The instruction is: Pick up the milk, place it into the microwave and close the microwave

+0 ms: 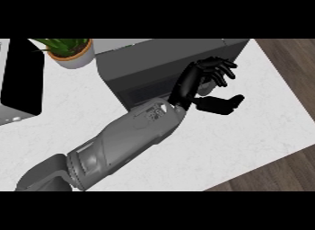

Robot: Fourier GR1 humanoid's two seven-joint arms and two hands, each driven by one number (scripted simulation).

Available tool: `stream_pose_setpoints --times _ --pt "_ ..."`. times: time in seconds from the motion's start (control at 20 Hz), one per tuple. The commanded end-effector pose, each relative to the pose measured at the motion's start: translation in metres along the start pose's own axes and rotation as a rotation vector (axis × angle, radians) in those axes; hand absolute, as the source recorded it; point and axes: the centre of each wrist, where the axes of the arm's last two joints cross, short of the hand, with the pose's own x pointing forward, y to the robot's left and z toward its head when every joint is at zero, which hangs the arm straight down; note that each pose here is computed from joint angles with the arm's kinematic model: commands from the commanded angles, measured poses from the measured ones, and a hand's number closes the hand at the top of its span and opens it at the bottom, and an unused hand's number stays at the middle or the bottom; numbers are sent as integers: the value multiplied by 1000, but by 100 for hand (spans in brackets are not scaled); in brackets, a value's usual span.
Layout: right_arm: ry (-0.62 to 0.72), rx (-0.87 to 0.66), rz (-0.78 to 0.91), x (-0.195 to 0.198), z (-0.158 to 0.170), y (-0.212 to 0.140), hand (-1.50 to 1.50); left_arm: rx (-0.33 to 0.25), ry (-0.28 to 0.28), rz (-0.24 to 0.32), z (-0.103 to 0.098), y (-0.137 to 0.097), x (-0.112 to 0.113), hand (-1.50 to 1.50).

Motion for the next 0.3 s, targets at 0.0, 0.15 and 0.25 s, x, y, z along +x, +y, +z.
stream_pose_setpoints --times 0.0,0.15,0.25 --pt "20 -21 16 5 6 -3 -150 346 147 -101 5 92 -42 -150" --pt "3 -19 15 10 6 -3 -150 330 154 -84 7 89 -45 -150" --pt "0 -16 10 11 7 -2 -150 323 149 -73 7 91 -44 -150"
